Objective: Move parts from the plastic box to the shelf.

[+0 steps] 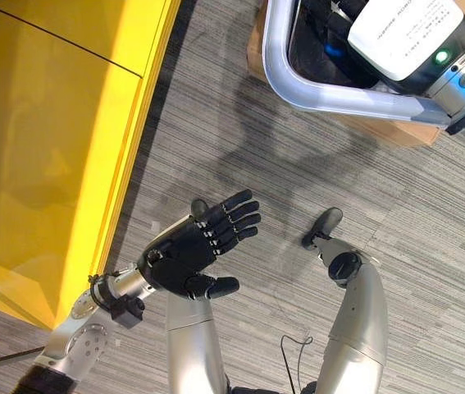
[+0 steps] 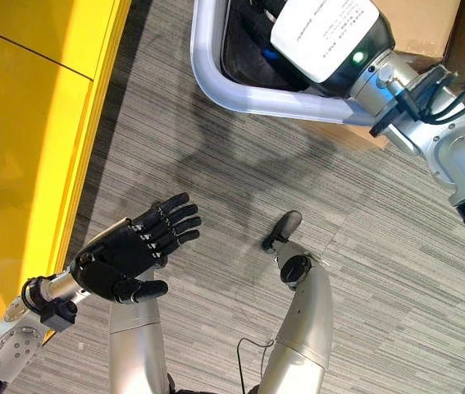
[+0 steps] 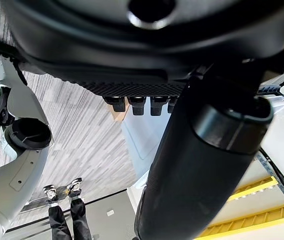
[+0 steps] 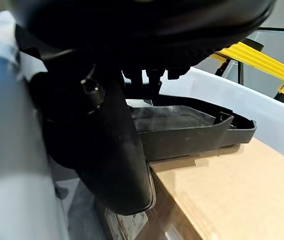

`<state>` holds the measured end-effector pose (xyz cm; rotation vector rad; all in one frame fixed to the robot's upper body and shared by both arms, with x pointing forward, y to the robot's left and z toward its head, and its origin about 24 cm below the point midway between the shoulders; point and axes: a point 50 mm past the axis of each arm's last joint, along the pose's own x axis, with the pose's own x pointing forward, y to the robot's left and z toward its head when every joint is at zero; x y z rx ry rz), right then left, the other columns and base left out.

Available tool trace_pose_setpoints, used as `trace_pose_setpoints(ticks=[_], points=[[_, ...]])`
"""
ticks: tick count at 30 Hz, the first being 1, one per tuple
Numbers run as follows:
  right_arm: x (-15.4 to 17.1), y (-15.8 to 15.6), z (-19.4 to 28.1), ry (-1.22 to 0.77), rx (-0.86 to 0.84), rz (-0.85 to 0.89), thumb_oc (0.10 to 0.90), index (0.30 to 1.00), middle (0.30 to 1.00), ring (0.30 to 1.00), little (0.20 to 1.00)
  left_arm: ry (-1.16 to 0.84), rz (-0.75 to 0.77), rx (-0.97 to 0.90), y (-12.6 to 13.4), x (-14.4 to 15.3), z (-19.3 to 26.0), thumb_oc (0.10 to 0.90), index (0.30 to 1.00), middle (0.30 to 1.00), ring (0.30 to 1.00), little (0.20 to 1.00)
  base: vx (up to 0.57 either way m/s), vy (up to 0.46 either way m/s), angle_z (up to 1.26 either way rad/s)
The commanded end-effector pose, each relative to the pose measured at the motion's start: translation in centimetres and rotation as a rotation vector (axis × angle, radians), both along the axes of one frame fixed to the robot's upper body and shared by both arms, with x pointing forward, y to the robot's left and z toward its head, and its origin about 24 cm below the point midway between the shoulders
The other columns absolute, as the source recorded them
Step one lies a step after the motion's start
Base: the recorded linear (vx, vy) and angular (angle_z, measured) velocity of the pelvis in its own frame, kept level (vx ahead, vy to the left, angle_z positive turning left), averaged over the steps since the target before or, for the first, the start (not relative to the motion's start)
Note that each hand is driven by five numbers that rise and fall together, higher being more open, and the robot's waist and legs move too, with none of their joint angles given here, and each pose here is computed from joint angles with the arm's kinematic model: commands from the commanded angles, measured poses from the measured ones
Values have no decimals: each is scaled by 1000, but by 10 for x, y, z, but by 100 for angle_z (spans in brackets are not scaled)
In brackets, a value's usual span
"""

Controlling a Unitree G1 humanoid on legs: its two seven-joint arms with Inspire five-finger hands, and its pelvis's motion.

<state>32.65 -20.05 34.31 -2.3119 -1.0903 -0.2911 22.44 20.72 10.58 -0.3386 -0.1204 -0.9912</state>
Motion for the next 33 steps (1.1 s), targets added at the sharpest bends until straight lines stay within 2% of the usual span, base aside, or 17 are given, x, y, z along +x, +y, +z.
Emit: trace_pose_setpoints(ticks=[1,11,15,24,33], points=[[-17,7,33,-177,1,18,900,1000,1000,1000,1000,-73,-156,-94,-18,-19,13,900,1000,1000,1000,1000,-1,-64,1],[-19,-3,42,-209,95,20,900,1000,1000,1000,1000,-75,-181,-93,-19,-22,9,900,1000,1000,1000,1000,-12,-27,3],[-21,-9,47,-210,269,81,900,1000,1000,1000,1000,-80,-177,-98,-21,-19,11,900,1000,1000,1000,1000,0,0,0],[-26,-15,43,-239,436,215,900,1000,1000,1000,1000,-84,-188,-116,-28,-17,15,900,1000,1000,1000,1000,-9,10,-1],[-27,-16,34,-219,450,216,900,1000,1000,1000,1000,-93,-196,-125,-35,-16,20,900,1000,1000,1000,1000,-43,31,-7]])
